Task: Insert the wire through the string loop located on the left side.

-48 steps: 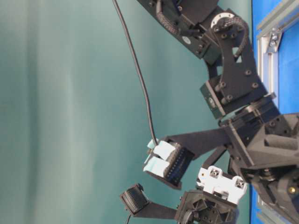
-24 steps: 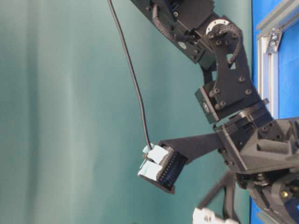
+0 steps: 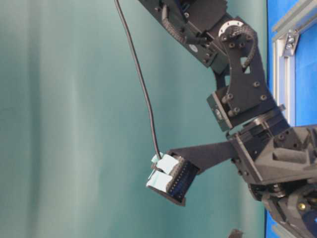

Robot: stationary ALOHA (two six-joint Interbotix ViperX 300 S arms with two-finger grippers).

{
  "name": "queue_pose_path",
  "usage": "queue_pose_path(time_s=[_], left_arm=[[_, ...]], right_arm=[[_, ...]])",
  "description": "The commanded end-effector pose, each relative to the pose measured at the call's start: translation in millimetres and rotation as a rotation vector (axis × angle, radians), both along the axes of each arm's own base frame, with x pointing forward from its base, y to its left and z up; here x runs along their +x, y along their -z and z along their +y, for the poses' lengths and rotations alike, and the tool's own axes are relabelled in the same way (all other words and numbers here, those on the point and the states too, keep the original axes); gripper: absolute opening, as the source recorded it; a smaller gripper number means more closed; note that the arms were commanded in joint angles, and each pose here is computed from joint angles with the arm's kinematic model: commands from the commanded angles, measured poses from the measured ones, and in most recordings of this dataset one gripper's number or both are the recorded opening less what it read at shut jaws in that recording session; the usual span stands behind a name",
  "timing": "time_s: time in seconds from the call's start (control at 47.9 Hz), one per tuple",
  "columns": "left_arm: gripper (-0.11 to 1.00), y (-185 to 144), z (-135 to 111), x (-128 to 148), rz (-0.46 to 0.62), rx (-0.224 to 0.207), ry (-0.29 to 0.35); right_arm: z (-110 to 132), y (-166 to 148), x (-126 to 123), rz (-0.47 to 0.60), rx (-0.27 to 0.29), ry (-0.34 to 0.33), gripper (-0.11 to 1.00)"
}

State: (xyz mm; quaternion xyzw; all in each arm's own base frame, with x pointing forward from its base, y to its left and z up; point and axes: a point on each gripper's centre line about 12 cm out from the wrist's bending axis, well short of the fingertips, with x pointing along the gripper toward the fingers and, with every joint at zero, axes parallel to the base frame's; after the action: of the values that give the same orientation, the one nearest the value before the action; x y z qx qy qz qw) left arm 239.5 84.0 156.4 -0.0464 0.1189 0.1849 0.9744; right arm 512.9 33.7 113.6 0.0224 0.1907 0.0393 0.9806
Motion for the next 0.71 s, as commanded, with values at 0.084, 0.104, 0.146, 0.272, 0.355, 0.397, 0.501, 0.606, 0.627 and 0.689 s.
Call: queue_pose_path(time_s=[0.084,0.104,0.146,0.272,0.355,0.397,0.501,0.606,0.627,0.689], left_arm=[[0.0,-7,1,1,-0.006,0.002,-0.001],[0.0,-6,1,2,-0.004,0.0,-0.002],[0.0,-6,1,1,-0.004,-0.001,-0.002],[0.0,-7,-4,2,-0.008,-0.003,0.017],[0.0,-7,-14,3,-0.008,-0.003,0.059],[0.0,-7,-20,3,-0.008,-0.005,0.082],[0.0,-10,-36,3,-0.021,-0.006,0.144],[0.0,-12,-52,3,-0.028,-0.008,0.208],[0.0,-13,-55,2,-0.028,-0.008,0.221],[0.0,-14,-66,1,-0.031,-0.009,0.266]], right_arm=[[0,-19,5,-0.046,0.005,0.001,-0.1],[0,-19,5,-0.046,0.005,0.001,-0.1],[0,-19,5,-0.046,0.005,0.001,-0.1],[0,-19,5,-0.046,0.004,0.001,-0.1],[0,-19,5,-0.046,0.005,0.001,-0.1],[0,-19,5,-0.046,0.005,0.001,-0.1],[0,-19,5,-0.046,0.004,0.001,-0.1],[0,-20,5,-0.047,0.004,0.001,-0.1],[0,-20,5,-0.047,0.004,0.001,-0.1],[0,-19,5,-0.046,0.004,0.001,-0.1]])
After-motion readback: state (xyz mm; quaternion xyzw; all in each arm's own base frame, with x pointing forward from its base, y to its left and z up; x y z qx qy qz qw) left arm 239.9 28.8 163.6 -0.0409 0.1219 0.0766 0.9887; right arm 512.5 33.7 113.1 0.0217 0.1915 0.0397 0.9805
